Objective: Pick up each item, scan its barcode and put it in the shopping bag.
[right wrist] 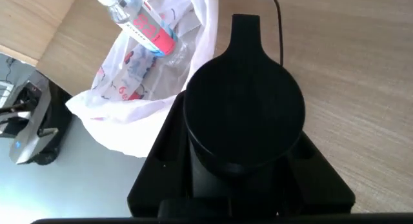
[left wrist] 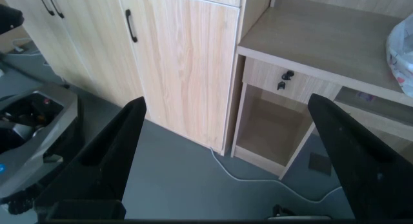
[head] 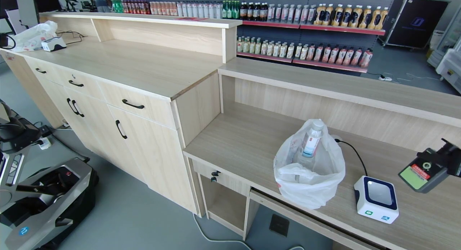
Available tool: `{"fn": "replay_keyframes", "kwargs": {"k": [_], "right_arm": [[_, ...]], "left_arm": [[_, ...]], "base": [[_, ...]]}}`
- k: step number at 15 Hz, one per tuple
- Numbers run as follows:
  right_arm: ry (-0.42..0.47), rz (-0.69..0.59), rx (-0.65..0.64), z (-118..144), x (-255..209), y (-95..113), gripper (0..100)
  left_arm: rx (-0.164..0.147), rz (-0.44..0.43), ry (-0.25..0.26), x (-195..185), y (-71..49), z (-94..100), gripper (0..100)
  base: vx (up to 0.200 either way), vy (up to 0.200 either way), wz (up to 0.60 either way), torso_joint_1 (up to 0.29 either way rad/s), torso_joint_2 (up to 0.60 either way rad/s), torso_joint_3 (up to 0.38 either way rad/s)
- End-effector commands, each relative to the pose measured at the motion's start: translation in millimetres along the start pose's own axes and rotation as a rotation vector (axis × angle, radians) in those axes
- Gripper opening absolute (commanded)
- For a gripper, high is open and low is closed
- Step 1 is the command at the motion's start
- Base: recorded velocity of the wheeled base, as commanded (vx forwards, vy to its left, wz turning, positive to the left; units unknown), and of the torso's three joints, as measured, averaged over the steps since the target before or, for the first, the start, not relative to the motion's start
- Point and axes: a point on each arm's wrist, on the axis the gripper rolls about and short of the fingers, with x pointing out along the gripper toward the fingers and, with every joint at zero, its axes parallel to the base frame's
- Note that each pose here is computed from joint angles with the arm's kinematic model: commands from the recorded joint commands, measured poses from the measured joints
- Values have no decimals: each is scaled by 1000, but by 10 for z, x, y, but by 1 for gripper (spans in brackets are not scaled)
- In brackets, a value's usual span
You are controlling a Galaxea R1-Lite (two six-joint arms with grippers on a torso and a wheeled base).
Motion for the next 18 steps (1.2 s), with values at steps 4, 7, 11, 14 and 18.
{"fn": "replay_keyframes", "kwargs": {"k": [4,7,11,14,18], "right_arm": [[-138,-444,-516,157,-918,848,0],[-157,-445,-643,210,-870,921,0],[-169,-304,-701,193,-578,1045,0],[-31,-151,-661,-15,-108,1016,0],[32,-32,-644,-200,333,924,0]], "left_arm": [[0,0,0,0,0,0,100],[0,0,0,0,0,0,100],[0,0,1,1,0,0,100],[0,-1,1,1,0,0,100],[0,0,0,0,0,0,100]], "base": [[0,0,0,0,0,0],[0,0,400,3,3,2],[0,0,150,-1,2,-1],[0,0,0,0,0,0],[0,0,0,0,0,0]]}}
